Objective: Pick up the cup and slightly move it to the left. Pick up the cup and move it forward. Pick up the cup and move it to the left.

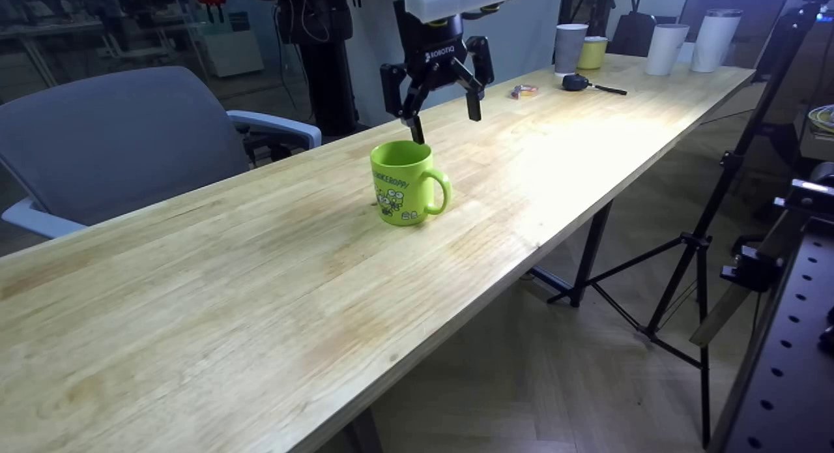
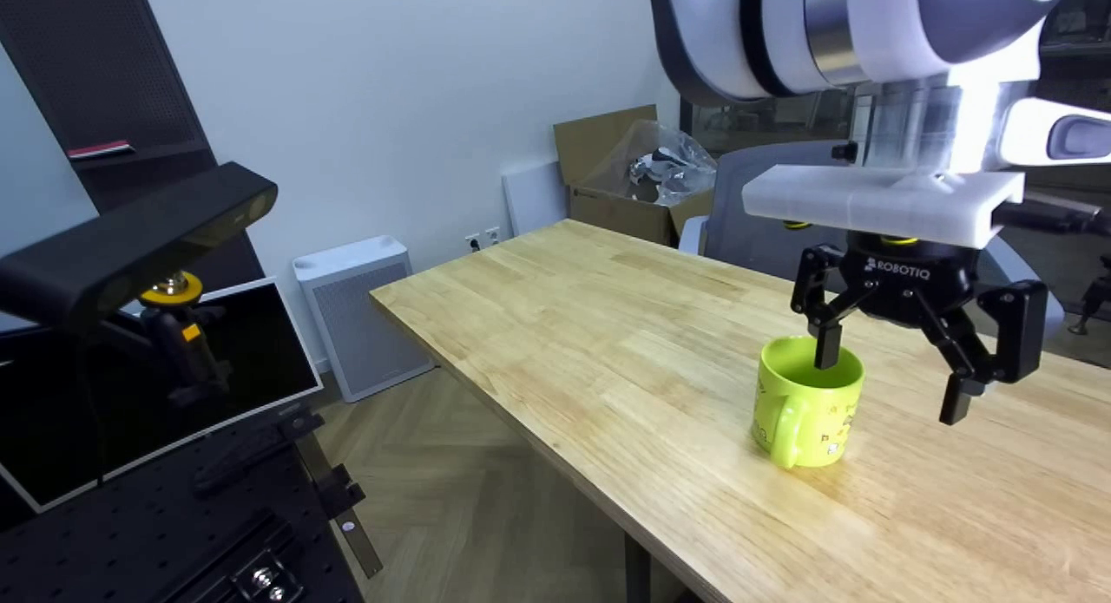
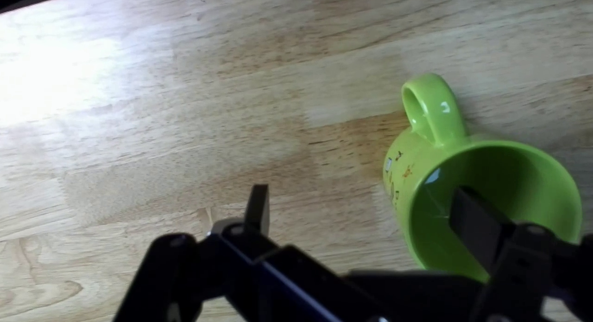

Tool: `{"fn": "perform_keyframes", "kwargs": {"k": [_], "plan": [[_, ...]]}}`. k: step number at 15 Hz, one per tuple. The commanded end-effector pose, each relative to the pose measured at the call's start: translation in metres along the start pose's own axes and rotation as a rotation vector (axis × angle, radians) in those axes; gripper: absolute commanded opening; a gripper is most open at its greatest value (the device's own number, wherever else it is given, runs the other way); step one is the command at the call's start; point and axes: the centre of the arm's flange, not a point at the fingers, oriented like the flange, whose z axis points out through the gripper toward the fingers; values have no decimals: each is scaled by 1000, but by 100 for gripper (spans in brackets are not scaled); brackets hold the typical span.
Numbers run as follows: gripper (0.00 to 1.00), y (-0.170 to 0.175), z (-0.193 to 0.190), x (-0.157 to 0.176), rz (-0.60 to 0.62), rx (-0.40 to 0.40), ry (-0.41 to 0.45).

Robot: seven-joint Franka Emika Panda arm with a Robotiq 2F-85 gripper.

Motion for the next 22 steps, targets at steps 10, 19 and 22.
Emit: {"fn": "perform_keyframes", "kwargs": {"k": [10, 19, 22], "plan": [[45, -5, 46, -10, 29, 7, 17], [1, 2, 47, -9, 38, -3, 8], [3, 4, 43, -6, 44, -6, 12]]}}
